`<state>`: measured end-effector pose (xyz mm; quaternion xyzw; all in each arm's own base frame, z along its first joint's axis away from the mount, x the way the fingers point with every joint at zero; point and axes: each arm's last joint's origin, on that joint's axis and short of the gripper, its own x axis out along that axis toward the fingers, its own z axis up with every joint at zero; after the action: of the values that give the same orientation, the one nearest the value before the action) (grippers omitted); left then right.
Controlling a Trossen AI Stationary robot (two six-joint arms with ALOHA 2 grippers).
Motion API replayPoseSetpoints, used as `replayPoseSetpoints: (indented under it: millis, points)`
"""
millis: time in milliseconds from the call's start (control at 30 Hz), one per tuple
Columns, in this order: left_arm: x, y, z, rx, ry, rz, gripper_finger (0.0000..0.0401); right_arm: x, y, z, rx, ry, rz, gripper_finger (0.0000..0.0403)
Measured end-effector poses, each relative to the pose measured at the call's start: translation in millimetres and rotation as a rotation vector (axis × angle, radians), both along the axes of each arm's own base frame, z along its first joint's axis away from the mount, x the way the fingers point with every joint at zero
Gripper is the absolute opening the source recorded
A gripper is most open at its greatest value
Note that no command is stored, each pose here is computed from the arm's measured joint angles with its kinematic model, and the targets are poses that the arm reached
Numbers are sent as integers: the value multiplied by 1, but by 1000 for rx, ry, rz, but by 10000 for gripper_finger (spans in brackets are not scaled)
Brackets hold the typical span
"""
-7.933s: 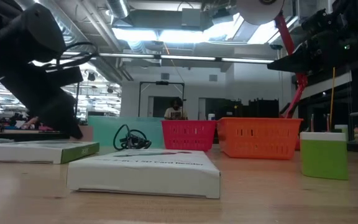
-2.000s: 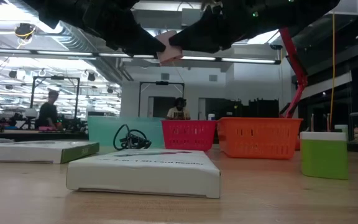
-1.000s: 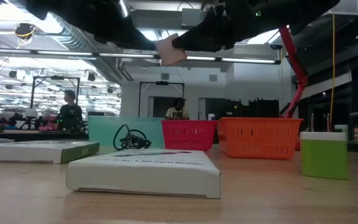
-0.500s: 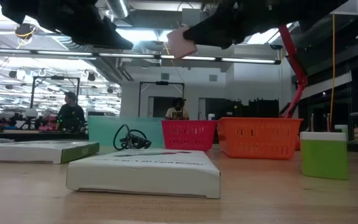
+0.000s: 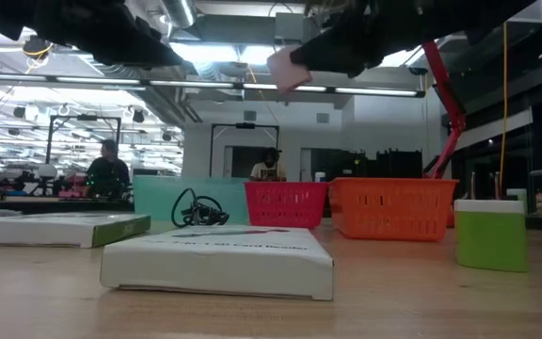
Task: Pick and place items into bin
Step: Put the white charger adapter into the orange basket
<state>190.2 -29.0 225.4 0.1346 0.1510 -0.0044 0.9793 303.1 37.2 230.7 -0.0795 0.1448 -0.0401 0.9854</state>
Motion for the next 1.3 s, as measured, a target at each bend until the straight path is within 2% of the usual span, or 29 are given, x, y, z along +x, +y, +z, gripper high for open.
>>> replayPoseSetpoints:
  millis: [200,433,600,833,967,1133,1300]
  points:
    - [0,-1,0,42,0,-77,3,-1,0,-2,28,15,-15,79]
    - [1,5,1,53,-5,-51,2,-12,-3,-21,35,-5,-95,79]
    - [1,11,2,38,-13,-15,2,-29,-7,-19,148,-29,-136,79]
    - [2,15,2,39,-13,11,4,-52,-2,-20,251,55,-298,79]
    - [2,15,2,44,-15,27,8,-54,4,-19,330,39,-303,79]
    - [2,15,3,45,-19,31,4,-56,9,-29,407,95,-342,79]
    - [2,15,3,45,-20,31,6,-55,10,-39,437,145,-378,79]
